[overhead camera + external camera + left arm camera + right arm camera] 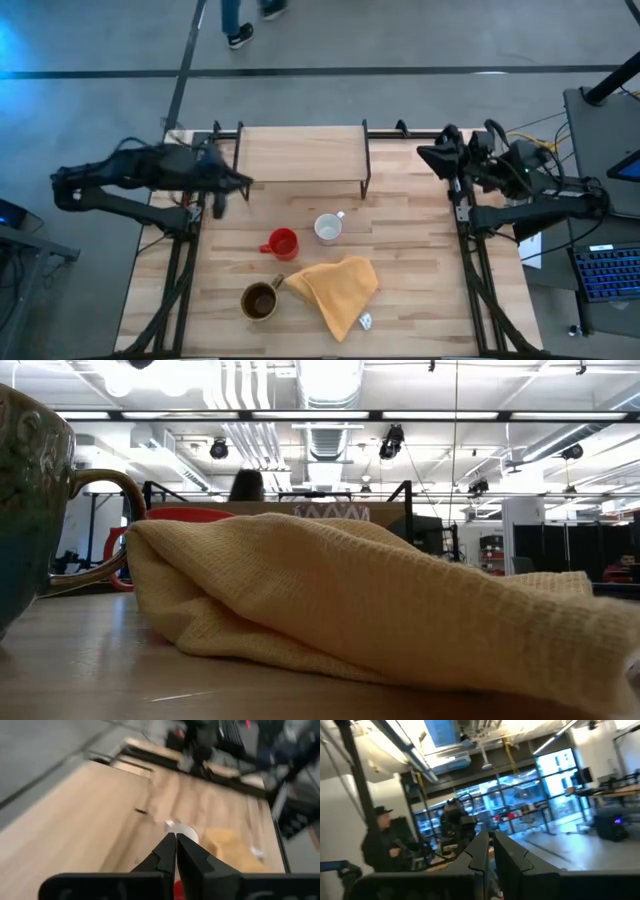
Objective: Stack small to large cups/mugs on shelf
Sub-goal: Put the brown mug on the shelf
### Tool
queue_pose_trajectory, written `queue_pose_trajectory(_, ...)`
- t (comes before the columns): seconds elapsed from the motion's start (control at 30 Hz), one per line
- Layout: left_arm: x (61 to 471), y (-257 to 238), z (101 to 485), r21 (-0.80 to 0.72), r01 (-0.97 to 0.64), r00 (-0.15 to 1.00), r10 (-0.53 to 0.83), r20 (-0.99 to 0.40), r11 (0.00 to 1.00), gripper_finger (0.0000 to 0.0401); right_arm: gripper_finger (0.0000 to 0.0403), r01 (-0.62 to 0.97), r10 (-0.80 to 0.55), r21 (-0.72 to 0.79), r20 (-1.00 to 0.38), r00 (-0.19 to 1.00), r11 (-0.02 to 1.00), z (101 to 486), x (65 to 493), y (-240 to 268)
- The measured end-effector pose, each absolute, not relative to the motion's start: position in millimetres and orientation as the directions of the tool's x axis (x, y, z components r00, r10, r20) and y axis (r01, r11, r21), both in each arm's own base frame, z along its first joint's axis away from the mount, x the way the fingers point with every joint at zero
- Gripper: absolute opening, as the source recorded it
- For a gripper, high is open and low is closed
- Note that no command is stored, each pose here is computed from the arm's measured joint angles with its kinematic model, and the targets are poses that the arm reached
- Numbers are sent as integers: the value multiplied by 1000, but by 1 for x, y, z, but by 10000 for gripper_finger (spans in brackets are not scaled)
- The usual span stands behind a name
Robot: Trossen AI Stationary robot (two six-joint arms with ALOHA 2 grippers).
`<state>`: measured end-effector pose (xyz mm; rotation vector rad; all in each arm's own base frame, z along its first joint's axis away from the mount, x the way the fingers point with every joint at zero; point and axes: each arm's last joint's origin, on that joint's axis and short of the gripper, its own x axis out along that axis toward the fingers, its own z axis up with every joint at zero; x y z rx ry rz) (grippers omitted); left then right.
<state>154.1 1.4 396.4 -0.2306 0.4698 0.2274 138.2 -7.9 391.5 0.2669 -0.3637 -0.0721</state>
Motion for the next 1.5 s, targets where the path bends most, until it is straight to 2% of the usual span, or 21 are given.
queue_pose_trajectory(0.13, 169, -6, 378, -141, -224, 812, 105, -574, 964, 0, 23, -12, -102, 310, 349, 931, 951, 391, 152, -8)
queue_pose_trajectory(0.2, 168, -11, 375, -150, -190, 833, 78, -548, 970, 0, 24, -21, -84, 339, 291, 953, 941, 387, 164, -8)
queue_pose_trajectory(0.27, 165, -17, 374, -165, -156, 876, 59, -479, 974, 0, 29, 2, -78, 351, 202, 976, 936, 385, 181, -8)
queue_pose_trajectory(0.37, 155, -22, 377, -208, -140, 962, 83, -261, 968, 0, 41, 35, -70, 330, 95, 993, 943, 401, 206, -9)
queue_pose_trajectory(0.43, 145, -25, 372, -255, -135, 983, 96, -159, 958, 0, 50, 97, -94, 277, -27, 995, 956, 417, 219, -10)
queue_pose_trajectory(0.47, 139, -26, 365, -278, -137, 983, 97, -153, 951, 0, 55, 149, -123, 243, -119, 985, 959, 422, 224, -11)
queue_pose_trajectory(0.6, 130, -37, 332, -367, -137, 974, 57, -220, 920, 0, 78, 274, -202, 129, -405, 892, 953, 434, 240, -12)
queue_pose_trajectory(0.8, 131, -59, 321, -371, -47, 934, -91, -344, 928, 0, 113, 338, -250, 53, -569, 783, 940, 452, 254, -5)
queue_pose_trajectory(0.9, 130, -69, 311, -395, -44, 843, -178, -507, 918, 0, 131, 398, -316, 1, -607, 730, 917, 458, 258, -3)
queue_pose_trajectory(1.03, 131, -77, 300, -356, -77, 755, -178, -630, 931, 0, 155, 423, -347, -15, -597, 723, 906, 470, 262, 0)
queue_pose_trajectory(1.2, 139, -85, 291, -407, -126, 704, -208, -679, 905, 0, 181, 434, -359, -21, -601, 715, 901, 478, 268, 2)
queue_pose_trajectory(1.4, 154, -99, 285, -472, -37, 657, -334, -675, 881, 0, 196, 447, -359, -8, -609, 707, 894, 483, 268, 2)
queue_pose_trajectory(1.5, 163, -104, 276, -452, -28, 623, -338, -706, 891, 0, 196, 452, -359, -2, -609, 707, 892, 484, 267, 2)
